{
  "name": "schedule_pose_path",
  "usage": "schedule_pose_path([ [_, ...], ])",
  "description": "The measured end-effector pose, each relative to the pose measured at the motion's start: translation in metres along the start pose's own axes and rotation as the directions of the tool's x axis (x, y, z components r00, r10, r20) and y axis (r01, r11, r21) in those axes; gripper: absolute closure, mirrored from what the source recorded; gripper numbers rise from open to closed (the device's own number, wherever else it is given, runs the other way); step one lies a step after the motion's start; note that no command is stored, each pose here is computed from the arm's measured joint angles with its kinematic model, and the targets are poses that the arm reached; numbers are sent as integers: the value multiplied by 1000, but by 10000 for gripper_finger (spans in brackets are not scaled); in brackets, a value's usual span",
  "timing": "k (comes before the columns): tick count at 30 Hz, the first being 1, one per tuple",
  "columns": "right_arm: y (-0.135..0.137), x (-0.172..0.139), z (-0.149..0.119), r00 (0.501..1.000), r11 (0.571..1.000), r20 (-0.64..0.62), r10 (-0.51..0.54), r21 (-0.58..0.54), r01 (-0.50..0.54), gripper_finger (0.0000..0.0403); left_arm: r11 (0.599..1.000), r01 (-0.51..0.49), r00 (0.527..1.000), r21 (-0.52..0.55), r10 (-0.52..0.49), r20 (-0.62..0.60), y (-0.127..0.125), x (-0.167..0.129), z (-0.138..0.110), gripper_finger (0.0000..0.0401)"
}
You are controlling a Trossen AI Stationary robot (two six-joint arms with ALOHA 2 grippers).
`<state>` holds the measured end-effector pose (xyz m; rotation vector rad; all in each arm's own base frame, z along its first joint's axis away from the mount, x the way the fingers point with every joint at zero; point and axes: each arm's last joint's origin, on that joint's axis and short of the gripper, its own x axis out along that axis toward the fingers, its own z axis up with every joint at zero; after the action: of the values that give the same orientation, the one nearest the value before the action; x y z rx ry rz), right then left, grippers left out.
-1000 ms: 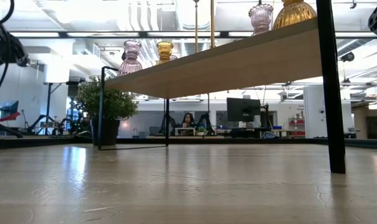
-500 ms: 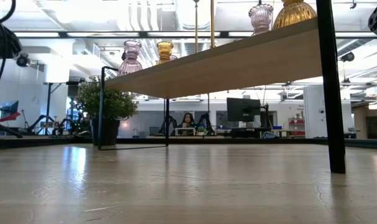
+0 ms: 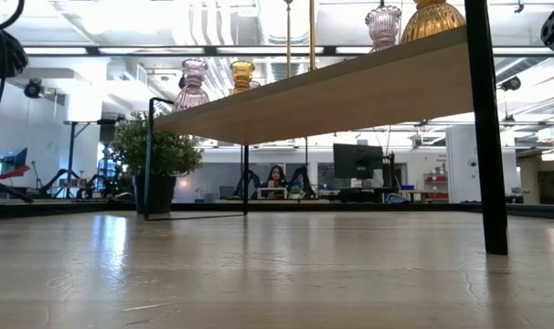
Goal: Pick & Place candle stick holders
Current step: Put the gold candle holder on the shelf
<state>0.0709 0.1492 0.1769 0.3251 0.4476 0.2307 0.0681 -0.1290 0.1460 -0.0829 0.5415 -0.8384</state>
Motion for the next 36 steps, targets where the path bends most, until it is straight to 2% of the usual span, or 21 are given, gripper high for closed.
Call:
schedule_pose_path([
  [7,0,0,0,1000,1000,0,0,0,0,394,999,-42,998,8,42,-37,1,6,2,259],
  [14,0,0,0,1000,1000,0,0,0,0,394,998,-30,997,55,34,-69,-3,13,8,268],
  [22,0,0,0,1000,1000,0,0,-1,0,394,992,-2,999,126,8,-46,-9,15,20,305],
  [27,0,0,0,1000,1000,-1,0,-1,0,394,989,-10,999,145,18,-50,-8,16,20,367],
  [29,0,0,0,1000,1000,-1,0,-1,0,394,990,-19,999,137,26,-43,-7,16,21,383],
  [36,0,0,0,1000,1000,-1,1,0,-1,394,992,-118,993,51,118,7,-4,16,28,383],
])
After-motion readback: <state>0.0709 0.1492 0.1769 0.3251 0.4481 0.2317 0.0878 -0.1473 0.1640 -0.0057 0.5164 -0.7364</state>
